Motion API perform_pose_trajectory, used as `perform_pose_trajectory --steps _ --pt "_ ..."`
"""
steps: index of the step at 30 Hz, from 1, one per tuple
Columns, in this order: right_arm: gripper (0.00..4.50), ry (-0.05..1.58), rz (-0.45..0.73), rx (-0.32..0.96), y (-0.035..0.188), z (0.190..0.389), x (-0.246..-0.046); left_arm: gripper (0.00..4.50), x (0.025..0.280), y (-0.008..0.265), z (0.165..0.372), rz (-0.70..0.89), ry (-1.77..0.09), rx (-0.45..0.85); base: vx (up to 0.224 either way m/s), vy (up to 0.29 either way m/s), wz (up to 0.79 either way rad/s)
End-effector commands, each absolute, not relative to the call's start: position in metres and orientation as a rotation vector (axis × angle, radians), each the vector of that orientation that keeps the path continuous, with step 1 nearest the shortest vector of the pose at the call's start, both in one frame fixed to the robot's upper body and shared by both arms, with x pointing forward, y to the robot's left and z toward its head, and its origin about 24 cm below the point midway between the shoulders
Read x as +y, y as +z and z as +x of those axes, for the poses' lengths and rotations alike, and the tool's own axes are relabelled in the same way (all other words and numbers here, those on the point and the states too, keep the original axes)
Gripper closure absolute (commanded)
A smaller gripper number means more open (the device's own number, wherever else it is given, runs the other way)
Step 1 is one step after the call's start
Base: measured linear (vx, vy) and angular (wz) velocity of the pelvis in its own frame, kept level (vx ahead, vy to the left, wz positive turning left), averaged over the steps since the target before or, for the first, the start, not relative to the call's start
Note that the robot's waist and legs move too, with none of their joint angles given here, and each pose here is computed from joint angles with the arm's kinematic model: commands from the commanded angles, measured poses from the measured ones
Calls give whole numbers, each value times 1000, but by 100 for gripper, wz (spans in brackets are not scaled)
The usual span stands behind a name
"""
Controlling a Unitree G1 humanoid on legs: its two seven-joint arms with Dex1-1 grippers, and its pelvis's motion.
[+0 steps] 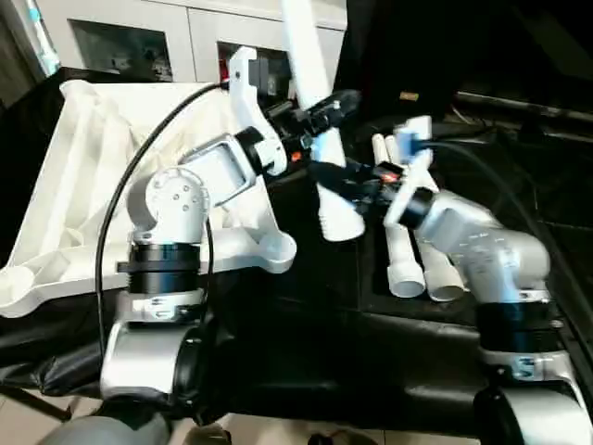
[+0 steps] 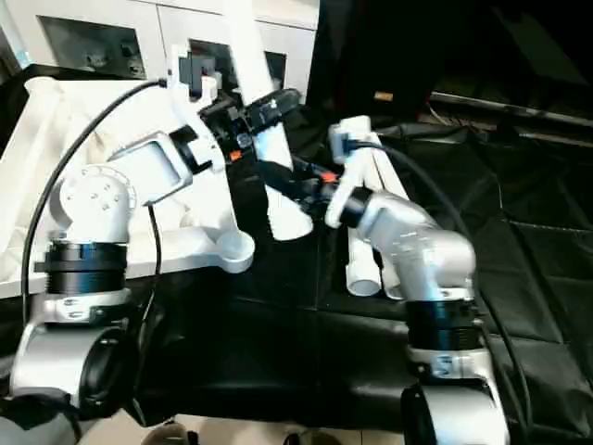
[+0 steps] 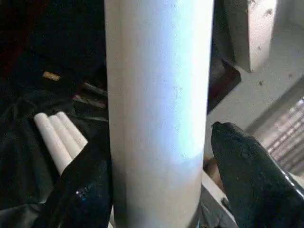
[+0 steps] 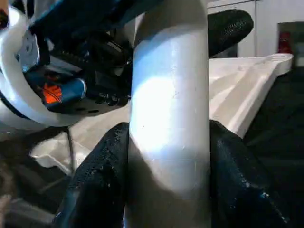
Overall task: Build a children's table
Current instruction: Pick table leg
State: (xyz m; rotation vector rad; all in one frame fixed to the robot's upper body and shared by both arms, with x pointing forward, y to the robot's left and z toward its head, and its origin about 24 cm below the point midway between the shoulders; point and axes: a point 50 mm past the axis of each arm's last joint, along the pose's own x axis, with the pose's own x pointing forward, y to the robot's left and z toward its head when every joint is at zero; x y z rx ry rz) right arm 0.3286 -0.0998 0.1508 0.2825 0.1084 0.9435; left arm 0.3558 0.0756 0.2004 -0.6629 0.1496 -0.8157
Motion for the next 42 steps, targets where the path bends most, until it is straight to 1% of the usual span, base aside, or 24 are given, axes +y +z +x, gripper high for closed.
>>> perform_pose_trajectory --steps 1,2,4,6,7,9,10,12,16,21,22,23,24,25,27,28,29,30,31,33,34,35,38,42 --pt "262 883 195 101 152 332 -97 174 70 213 358 -690 -780 113 0 0 0" --pt "262 882 193 101 152 332 -97 174 71 213 359 -691 -777 113 0 0 0" --pt "262 878 175 96 152 332 -94 205 71 213 360 -709 -749 114 0 0 0" --pt "262 874 167 92 153 332 -92 211 71 212 360 -725 -740 116 0 0 0" --pt "262 870 163 89 153 332 -91 226 71 212 360 -726 -721 119 0 0 0" --pt "262 862 156 86 153 333 -90 226 72 210 362 -721 -693 122 0 0 0" --pt "262 859 152 84 154 333 -90 246 73 210 362 -720 -680 123 0 0 0" --pt "263 854 149 81 154 334 -89 252 74 209 363 -705 -658 124 0 0 0" --pt "263 841 141 75 155 336 -88 256 77 206 365 -602 -584 113 0 0 0" --pt "263 839 149 77 155 336 -88 260 75 206 363 -546 -602 116 0 0 0" --pt "207 844 158 80 156 336 -88 260 74 207 361 -537 -629 114 0 0 0" --pt "193 844 159 80 156 336 -88 260 74 207 361 -537 -630 114 0 0 0" --pt "193 866 185 84 156 335 -88 261 73 207 360 -530 -649 111 0 0 0" --pt "173 882 201 83 157 333 -89 261 74 208 359 -513 -683 104 0 0 0" --pt "173 911 230 86 158 331 -90 261 76 208 358 -475 -724 96 0 0 0" --pt "150 931 249 97 157 330 -92 262 77 208 358 -439 -738 96 0 0 0" --pt "146 965 306 113 157 327 -95 262 80 208 357 -398 -759 95 0 0 0" --pt "143 965 306 113 157 327 -95 262 80 208 357 -398 -759 95 0 0 0" --pt "140 1000 356 128 157 325 -102 262 82 209 356 -374 -804 92 0 0 0" --pt "140 1035 399 147 158 322 -110 262 85 213 351 -359 -890 90 0 0 0" --pt "140 1035 399 147 158 322 -110 262 85 213 351 -359 -890 90 0 0 0" --pt "140 1061 430 160 159 321 -114 262 85 216 345 -350 -976 91 0 0 0" --pt "140 1121 446 193 161 317 -117 262 84 222 332 -362 -1149 89 0 0 0" --pt "140 1160 433 254 158 313 -117 262 82 228 327 -394 -1230 74 0 0 0"
